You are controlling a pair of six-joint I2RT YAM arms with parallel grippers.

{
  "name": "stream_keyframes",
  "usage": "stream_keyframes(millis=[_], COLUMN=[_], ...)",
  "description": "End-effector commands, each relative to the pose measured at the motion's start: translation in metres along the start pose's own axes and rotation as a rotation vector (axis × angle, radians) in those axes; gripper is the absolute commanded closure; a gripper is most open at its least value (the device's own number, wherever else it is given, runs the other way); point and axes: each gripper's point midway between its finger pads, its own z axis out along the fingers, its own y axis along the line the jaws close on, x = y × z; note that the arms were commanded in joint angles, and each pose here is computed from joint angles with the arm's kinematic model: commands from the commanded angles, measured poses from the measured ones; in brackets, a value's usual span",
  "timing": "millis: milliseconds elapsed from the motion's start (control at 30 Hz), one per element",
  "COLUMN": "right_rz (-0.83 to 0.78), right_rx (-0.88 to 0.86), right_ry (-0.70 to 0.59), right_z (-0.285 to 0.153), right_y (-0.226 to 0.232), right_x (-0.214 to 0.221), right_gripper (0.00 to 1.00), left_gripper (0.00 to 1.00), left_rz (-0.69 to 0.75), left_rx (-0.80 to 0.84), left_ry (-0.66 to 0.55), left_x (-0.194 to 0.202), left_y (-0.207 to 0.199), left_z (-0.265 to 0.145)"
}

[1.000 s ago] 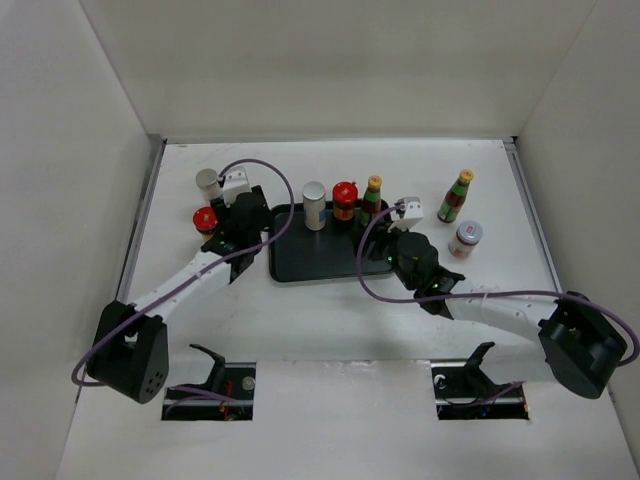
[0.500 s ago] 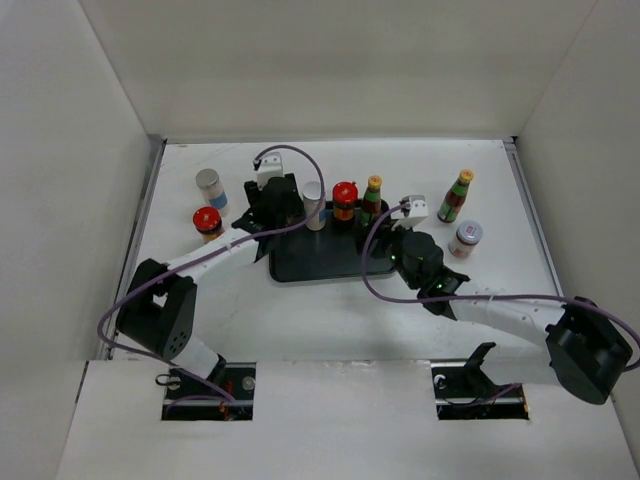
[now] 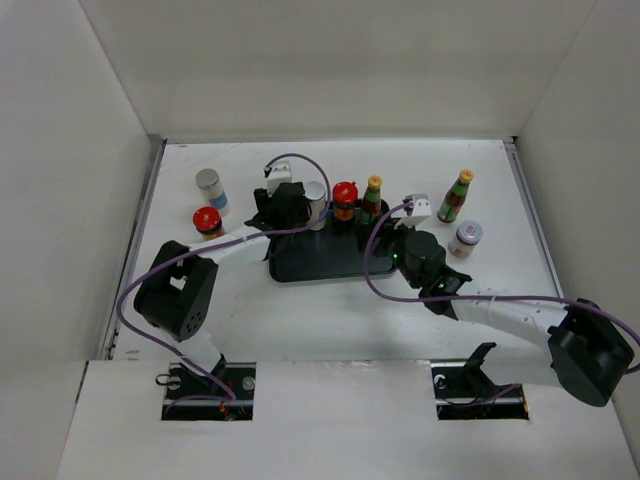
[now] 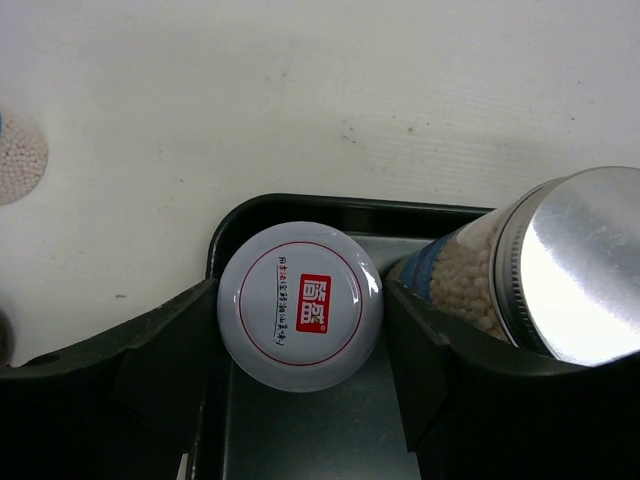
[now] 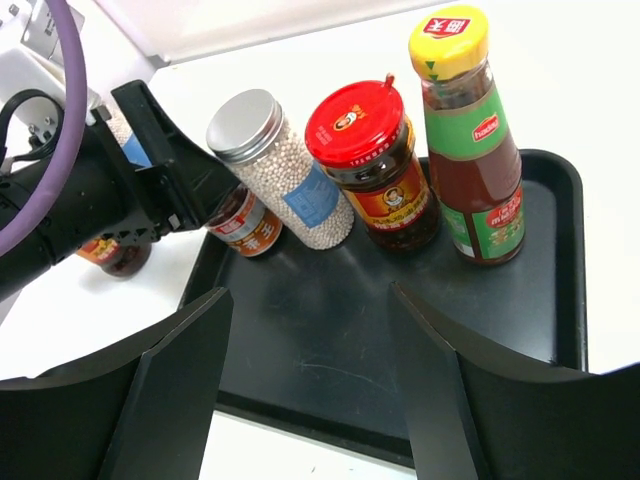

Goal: Organize the condiment bottles

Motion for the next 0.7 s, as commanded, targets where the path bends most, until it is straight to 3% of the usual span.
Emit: stream_keyframes(millis=[0, 167, 433, 533, 600, 667], right_rz=[0.023, 0.028, 0.031, 0.032, 0.036, 0.033], right_rx=[-0.022, -0.018, -0.025, -0.019, -0.018, -0.024], right_ry=[-0.055, -0.043, -0.033, -0.026, -0.013, -0.009], right_z=[0.0, 0.002, 0.003, 0.004, 0.006, 0.006], right_y=[0.006, 0.004, 0.005, 0.003, 0.004, 0.006], right_x=[-0.016, -0.013, -0.01, -0.008, -0.005, -0.006], right_gripper=[0.29, 0.29, 0.29, 0.41, 0.6, 0.71], left_gripper=[0.32, 0.19, 0.19, 0.17, 0.16, 0.16], left_rz=[-0.124, -0.164, -0.25, -0.277, -0.308, -0.352], left_rx=[0.061, 0.038, -0.079, -0.186, -0.255, -0.307], left_ry=[-0.147, -0.223, -0.251, -0.247, -0.249, -0.255], left_x=[-0.05, -0.075, -0.088, -0.087, -0.081, -0.075], left_y=[-0.019, 0.0, 0.068, 0.11, 0.139, 0.162], left_z=[-0.009, -0.035, -0.088, -0.104, -0.11, -0.11])
